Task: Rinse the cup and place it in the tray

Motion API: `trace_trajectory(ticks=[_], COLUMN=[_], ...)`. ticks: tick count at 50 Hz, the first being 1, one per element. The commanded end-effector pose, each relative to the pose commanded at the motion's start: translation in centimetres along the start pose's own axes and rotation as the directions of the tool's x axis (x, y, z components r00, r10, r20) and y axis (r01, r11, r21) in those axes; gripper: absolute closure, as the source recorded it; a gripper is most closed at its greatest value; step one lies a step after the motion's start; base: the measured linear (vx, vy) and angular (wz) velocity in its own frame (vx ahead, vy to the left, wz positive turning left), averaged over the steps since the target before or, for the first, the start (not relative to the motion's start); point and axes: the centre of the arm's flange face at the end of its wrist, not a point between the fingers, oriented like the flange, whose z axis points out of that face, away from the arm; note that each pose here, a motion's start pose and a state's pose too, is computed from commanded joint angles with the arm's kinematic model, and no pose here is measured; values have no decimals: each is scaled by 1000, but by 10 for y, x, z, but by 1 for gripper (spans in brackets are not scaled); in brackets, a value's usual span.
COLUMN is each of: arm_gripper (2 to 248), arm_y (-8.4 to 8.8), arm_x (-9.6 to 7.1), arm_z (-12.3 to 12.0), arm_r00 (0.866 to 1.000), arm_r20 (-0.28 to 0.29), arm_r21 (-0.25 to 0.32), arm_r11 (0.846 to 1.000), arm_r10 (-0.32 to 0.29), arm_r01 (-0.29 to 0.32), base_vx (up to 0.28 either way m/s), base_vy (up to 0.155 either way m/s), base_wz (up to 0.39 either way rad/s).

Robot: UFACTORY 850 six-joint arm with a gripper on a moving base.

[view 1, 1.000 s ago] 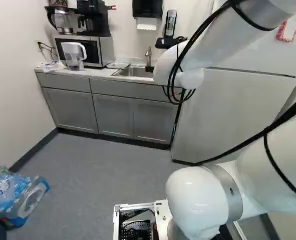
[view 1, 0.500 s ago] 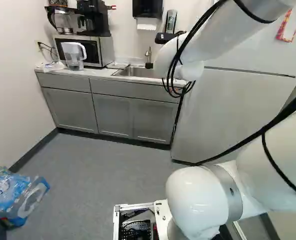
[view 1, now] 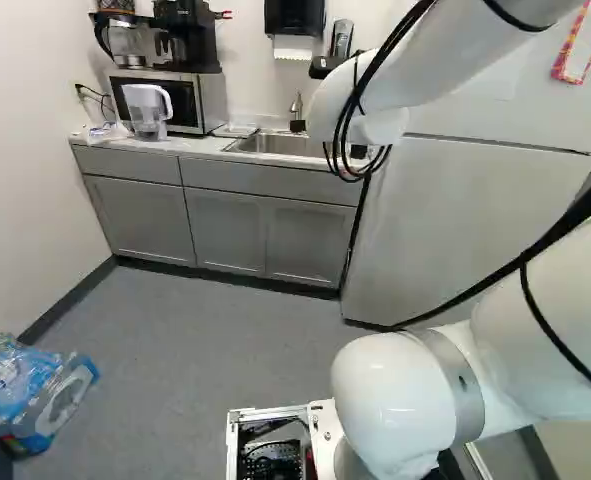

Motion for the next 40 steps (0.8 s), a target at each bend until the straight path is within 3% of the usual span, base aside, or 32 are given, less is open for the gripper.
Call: trace_trajectory(ticks=[31, 40], arm_gripper=[3, 3], arm_y=[0, 0], arm_x=[23, 32], arm_z=[-5, -6], arm_r00=[999, 999], arm_r20=[48, 38], arm_r21=[0, 0], arm_r11=[1000, 1000], arm_r10=[0, 0], arm_r01=[0, 0], base_vx=[0, 0], base_vy=[0, 0], base_wz=[0, 0])
